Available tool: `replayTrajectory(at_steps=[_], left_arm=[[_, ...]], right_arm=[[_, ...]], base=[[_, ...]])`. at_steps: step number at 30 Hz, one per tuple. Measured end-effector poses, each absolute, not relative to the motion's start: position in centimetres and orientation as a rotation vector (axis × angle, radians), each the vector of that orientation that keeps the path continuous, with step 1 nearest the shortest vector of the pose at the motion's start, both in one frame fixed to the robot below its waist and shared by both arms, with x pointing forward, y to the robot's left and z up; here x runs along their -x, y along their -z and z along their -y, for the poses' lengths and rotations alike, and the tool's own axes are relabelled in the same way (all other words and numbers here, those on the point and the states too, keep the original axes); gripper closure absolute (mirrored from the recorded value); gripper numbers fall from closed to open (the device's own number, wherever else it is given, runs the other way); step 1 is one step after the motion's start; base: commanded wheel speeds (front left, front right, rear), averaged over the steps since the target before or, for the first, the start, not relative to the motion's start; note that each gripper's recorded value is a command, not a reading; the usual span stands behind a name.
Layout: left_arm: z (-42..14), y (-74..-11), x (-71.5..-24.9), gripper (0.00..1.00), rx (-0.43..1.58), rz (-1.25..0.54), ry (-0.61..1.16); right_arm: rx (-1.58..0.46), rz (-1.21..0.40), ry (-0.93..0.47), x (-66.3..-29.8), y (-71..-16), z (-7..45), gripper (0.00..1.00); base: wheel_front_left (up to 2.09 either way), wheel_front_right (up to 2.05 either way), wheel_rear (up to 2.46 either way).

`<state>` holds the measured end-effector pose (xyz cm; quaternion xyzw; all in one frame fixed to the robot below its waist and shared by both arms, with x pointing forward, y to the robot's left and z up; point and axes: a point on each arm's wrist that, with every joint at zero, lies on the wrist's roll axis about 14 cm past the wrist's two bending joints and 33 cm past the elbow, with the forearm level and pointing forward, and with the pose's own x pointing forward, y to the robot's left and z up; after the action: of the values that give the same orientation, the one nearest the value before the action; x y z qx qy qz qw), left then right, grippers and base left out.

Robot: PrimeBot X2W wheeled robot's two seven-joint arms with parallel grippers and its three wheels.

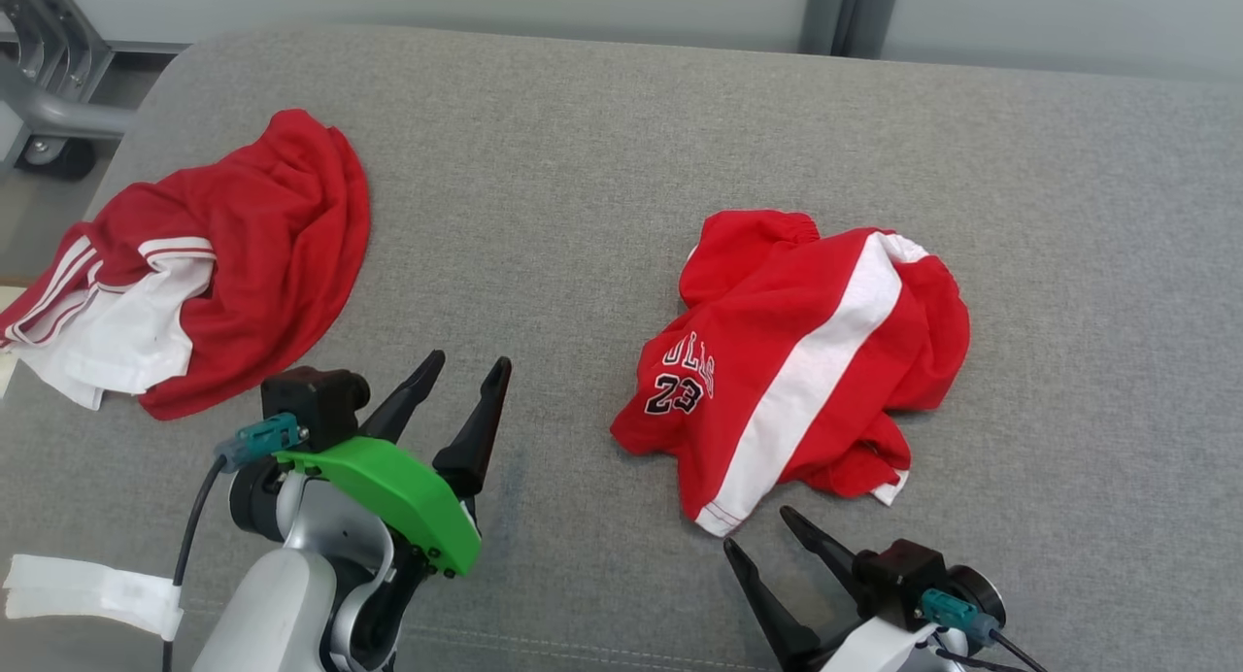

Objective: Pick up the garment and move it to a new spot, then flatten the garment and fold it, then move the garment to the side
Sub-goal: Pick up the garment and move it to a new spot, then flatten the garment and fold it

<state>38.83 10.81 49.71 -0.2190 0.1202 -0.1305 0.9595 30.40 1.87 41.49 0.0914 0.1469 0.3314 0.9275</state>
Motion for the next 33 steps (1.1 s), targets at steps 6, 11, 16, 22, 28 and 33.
replayTrajectory(at_steps=[6,11,16,22,28,33], left_arm=[[-11.6,-49.8,-38.8,0.00,0.431,-0.225,0.241],[-11.6,-50.4,-38.9,0.00,0.418,-0.200,0.244],[-11.7,-50.4,-38.8,0.00,0.416,-0.196,0.242],[-12.0,-50.1,-38.5,0.00,0.410,-0.203,0.233],[-12.5,-50.3,-38.3,0.00,0.398,-0.193,0.224],[-12.9,-50.6,-38.4,0.00,0.399,-0.175,0.210]], right_arm=[[-0.185,-0.335,-0.719,-30.0,-40.7,-2.9,0.10],[-0.197,-0.342,-0.713,-30.7,-40.6,-2.9,0.13],[-0.208,-0.355,-0.704,-31.2,-40.3,-2.8,0.21],[-0.203,-0.353,-0.709,-32.0,-40.3,-3.1,0.62],[-0.193,-0.391,-0.733,-31.5,-39.7,-3.6,1.00],[-0.144,-0.474,-0.801,-29.6,-38.6,-4.6,1.00]], base=[[0.00,0.00,0.00],[0.00,0.00,0.00],[0.00,0.00,0.00],[0.00,0.00,0.00],[0.00,0.00,0.00],[0.00,0.00,0.00]])
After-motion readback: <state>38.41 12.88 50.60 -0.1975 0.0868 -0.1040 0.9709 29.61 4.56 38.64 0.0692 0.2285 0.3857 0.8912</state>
